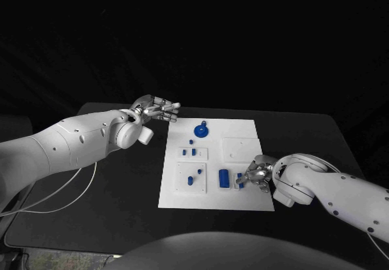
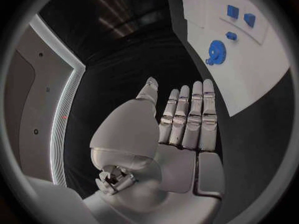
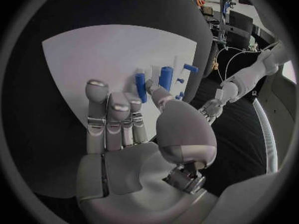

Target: Assemble the parts on the task board

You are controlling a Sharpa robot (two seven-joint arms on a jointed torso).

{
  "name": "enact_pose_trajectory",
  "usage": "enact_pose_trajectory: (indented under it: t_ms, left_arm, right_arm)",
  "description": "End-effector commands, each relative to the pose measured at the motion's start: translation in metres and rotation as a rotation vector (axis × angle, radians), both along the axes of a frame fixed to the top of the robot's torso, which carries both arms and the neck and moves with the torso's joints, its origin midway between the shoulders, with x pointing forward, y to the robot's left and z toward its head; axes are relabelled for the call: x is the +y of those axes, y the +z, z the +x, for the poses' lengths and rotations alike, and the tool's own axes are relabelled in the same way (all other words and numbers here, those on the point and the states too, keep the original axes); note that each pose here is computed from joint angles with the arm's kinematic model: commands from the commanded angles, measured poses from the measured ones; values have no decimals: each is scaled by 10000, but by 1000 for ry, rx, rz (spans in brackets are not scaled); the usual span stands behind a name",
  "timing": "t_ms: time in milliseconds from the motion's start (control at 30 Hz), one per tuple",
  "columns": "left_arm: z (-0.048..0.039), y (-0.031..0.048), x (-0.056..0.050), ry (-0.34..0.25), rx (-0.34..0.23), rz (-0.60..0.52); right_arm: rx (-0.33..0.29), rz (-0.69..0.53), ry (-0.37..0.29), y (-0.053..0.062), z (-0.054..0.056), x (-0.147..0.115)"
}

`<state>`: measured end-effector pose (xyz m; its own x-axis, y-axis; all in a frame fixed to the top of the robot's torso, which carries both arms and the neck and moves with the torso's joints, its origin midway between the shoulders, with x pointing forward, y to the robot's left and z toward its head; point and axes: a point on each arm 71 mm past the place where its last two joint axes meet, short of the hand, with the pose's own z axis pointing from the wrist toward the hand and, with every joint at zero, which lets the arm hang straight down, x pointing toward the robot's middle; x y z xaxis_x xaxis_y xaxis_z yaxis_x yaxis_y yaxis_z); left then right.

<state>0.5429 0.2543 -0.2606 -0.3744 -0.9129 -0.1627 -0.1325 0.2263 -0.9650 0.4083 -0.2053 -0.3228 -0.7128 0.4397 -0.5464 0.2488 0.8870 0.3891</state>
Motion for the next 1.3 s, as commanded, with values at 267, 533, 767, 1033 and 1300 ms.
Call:
enact_pose_trajectory:
  t_ms: [267, 533, 767, 1033, 1300]
  left_arm:
    - [-8, 1, -25, -20, 5, -2]
    - [-10, 0, -21, -20, 6, -1]
    - [-11, -2, -15, -20, 8, 2]
    - [-12, -4, -14, -21, 10, 3]
    - [-13, -5, -22, -23, 12, 3]
  right_arm:
    - [-31, -9, -21, -13, 6, -49]
    - [-27, 16, -51, -4, 1, -88]
    - [-12, 47, -77, 13, -3, -119]
    - [39, 67, -47, 25, -49, -65]
    - [58, 69, -16, 31, -74, -3]
